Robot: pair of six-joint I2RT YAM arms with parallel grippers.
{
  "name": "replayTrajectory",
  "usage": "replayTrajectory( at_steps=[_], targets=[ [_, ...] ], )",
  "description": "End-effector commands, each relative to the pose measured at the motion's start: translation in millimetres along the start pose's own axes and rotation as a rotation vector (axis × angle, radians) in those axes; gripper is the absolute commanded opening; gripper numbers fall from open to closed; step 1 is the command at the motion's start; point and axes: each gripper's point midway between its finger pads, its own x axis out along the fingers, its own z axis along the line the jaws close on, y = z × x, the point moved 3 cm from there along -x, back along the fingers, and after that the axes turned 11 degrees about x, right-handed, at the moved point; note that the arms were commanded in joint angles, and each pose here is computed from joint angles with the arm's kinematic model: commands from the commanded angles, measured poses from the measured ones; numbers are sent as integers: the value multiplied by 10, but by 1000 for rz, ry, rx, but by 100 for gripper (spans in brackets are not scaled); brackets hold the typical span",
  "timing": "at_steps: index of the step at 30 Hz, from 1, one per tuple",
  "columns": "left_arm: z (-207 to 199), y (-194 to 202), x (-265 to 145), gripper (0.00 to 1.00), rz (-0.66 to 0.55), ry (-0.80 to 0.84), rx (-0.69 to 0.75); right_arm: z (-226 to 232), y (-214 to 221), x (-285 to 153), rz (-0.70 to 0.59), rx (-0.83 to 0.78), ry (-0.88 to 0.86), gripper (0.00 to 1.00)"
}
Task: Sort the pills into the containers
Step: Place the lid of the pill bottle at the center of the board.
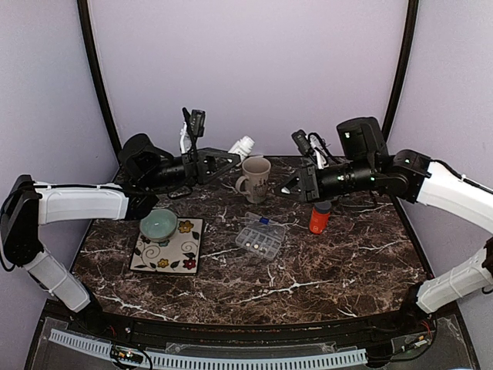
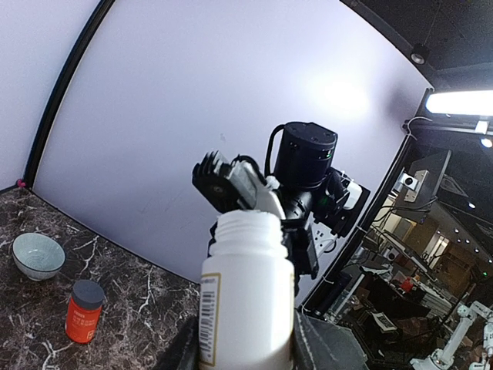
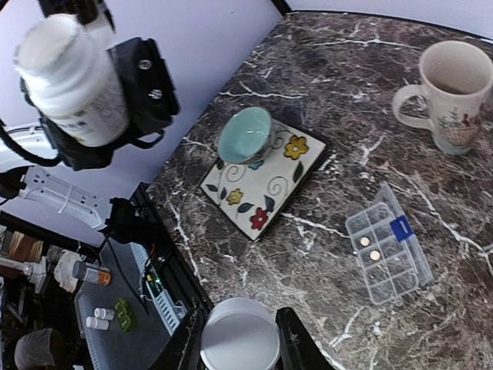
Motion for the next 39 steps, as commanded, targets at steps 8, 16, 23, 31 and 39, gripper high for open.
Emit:
replayTrajectory(
  at_steps=[8,16,23,31,39],
  targets=[
    [-294,-191,-142,0,-37,37,71,-1245,512,-142,-82,52,491,26],
    [-407,-209,-252,0,-38,10,78,-1885,889,81,-37,68,658,26],
    [-461,-196,-319,0,-38,-8,75,-2290,1124,347,20,75,745,27],
    [-502,-194,-354,0,-33,-16,84,-2464,1212,558,28,76,769,30],
    [-509,-184,-371,0,-32,-20,97,-2480,1273,624,60,78,779,37]
  ],
)
